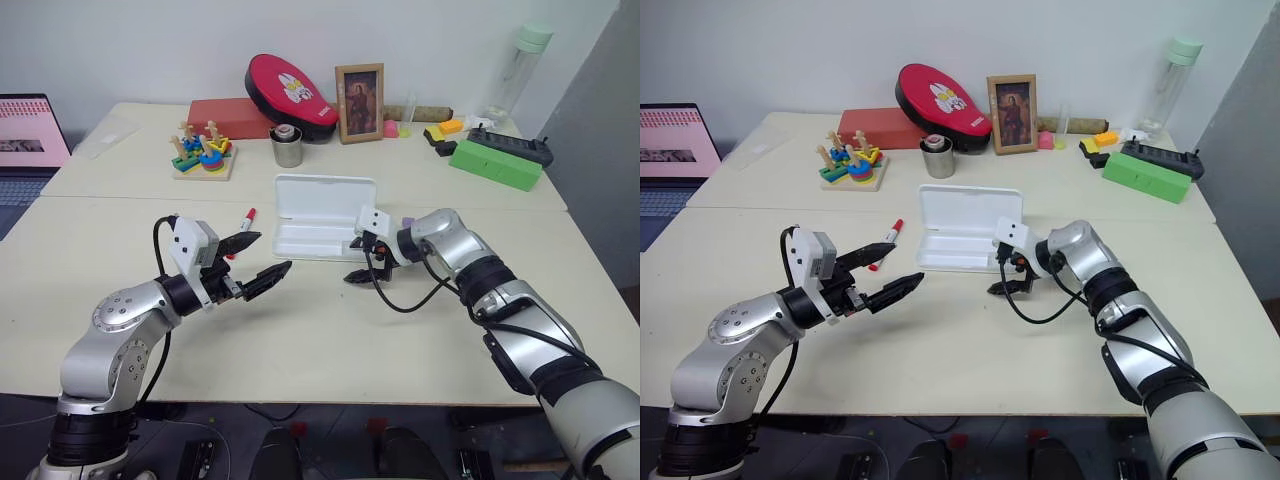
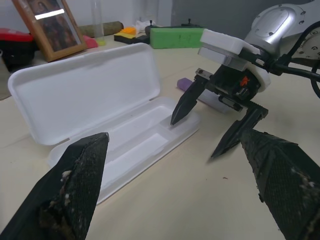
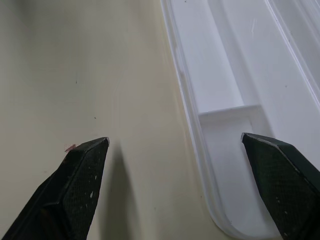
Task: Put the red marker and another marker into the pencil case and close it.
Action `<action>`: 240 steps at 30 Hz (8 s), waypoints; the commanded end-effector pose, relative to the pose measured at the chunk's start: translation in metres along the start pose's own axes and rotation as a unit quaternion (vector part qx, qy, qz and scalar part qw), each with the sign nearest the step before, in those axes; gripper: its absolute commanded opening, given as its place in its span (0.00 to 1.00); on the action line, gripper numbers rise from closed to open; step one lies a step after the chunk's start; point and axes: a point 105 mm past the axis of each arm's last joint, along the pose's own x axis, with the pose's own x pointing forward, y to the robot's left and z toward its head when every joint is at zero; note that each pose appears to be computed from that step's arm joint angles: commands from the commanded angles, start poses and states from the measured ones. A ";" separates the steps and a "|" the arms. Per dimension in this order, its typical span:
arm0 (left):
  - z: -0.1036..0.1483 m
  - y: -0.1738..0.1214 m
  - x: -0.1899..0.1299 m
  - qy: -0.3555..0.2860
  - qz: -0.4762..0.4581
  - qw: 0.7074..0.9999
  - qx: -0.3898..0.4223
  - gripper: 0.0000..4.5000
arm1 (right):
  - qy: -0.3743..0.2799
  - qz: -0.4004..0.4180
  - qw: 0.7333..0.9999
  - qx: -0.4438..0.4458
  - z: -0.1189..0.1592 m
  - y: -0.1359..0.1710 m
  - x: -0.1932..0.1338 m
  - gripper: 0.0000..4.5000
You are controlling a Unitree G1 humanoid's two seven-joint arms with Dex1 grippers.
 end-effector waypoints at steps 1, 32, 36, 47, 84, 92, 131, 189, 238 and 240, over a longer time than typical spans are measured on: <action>0.019 -0.002 -0.001 -0.029 0.000 0.999 0.016 1.00 | -0.003 -0.020 1.000 -0.020 0.010 -0.007 0.002 0.79; 0.007 -0.007 -0.038 0.017 0.013 1.000 -0.004 1.00 | -0.062 0.050 0.989 -0.121 0.034 0.036 -0.014 0.01; 0.002 -0.008 -0.056 0.039 0.019 0.999 -0.005 1.00 | -0.052 0.075 0.988 -0.123 0.023 0.067 -0.008 0.01; 0.002 -0.013 -0.061 0.052 0.014 0.999 -0.007 1.00 | -0.036 0.084 0.989 -0.114 0.018 0.090 -0.002 0.01; 0.021 0.043 -0.041 -0.005 0.133 0.991 -0.020 1.00 | -0.155 0.033 0.987 -0.026 0.059 0.079 -0.057 1.00; 0.015 0.068 -0.048 0.006 0.196 0.981 -0.004 1.00 | -0.172 0.023 0.985 -0.023 0.066 0.081 -0.063 1.00; -0.071 0.126 0.017 0.211 0.257 0.943 -0.033 0.47 | -0.275 -0.149 0.950 -0.010 0.108 0.032 -0.138 1.00; -0.027 0.017 0.058 0.265 -0.291 0.877 0.275 0.25 | -0.195 -0.095 0.976 0.015 0.055 0.089 -0.143 1.00; 0.046 -0.047 0.089 -0.069 -0.160 0.982 0.068 1.00 | -0.001 -0.413 0.851 0.324 -0.063 -0.004 -0.060 1.00; 0.046 -0.046 0.089 -0.069 -0.159 0.982 0.068 1.00 | 0.005 -0.419 0.851 0.316 -0.066 -0.006 -0.060 1.00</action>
